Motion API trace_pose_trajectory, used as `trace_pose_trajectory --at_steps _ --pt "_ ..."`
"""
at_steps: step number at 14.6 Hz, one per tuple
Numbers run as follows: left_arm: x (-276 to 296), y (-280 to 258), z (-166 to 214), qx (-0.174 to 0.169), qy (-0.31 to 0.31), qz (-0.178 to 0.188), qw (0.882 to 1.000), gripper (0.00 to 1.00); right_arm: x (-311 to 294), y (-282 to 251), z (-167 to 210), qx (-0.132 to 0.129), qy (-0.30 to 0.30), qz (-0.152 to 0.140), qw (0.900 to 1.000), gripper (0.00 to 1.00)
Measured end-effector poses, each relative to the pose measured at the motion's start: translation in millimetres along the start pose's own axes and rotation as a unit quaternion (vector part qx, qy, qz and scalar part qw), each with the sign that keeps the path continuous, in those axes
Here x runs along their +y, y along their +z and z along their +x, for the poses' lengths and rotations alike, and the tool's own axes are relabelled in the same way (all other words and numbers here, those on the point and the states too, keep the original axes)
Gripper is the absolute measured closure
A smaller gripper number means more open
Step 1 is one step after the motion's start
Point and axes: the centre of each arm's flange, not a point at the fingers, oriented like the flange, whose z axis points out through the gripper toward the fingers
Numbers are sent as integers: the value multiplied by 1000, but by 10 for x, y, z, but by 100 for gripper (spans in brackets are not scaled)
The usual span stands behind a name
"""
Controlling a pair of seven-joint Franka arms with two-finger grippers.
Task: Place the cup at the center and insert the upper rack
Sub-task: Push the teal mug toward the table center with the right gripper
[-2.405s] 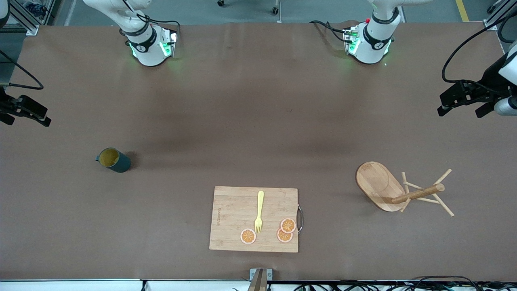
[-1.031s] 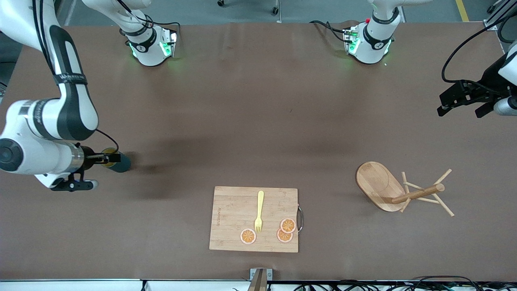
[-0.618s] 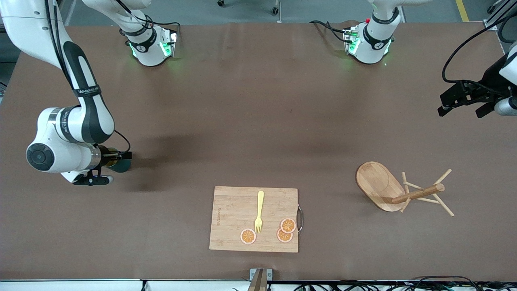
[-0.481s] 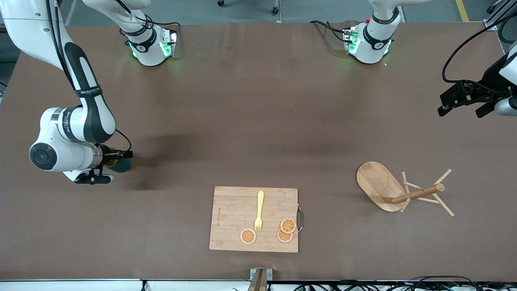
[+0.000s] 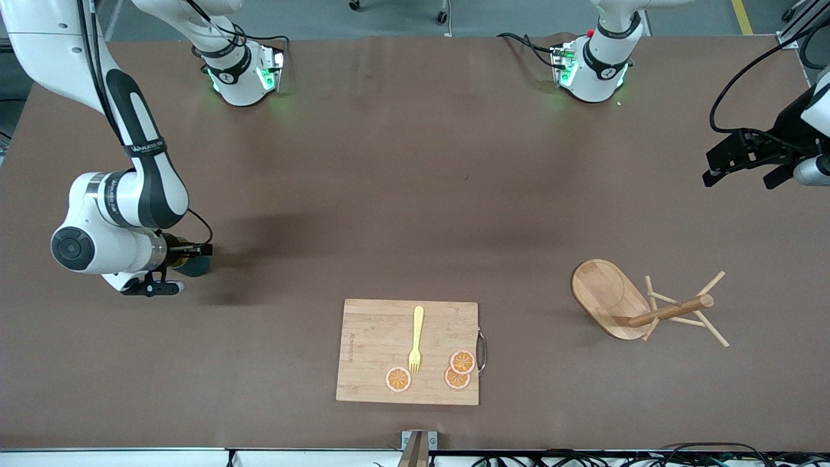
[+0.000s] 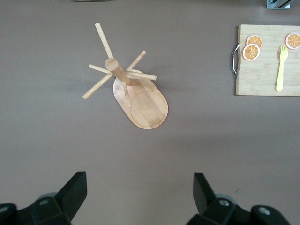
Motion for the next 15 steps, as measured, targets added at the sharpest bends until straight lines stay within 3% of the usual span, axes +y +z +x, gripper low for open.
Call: trace_pose_trajectory --at_steps 6,11,15 --pt "5 0 0 0 0 0 1000 0 3 136 41 -2 0 0 1000 45" --pt "5 0 0 0 0 0 1000 0 -4 110 70 7 -2 -2 1000 96" --pt "5 0 0 0 0 0 1000 0 -235 -2 123 21 -20 -4 1000 96"
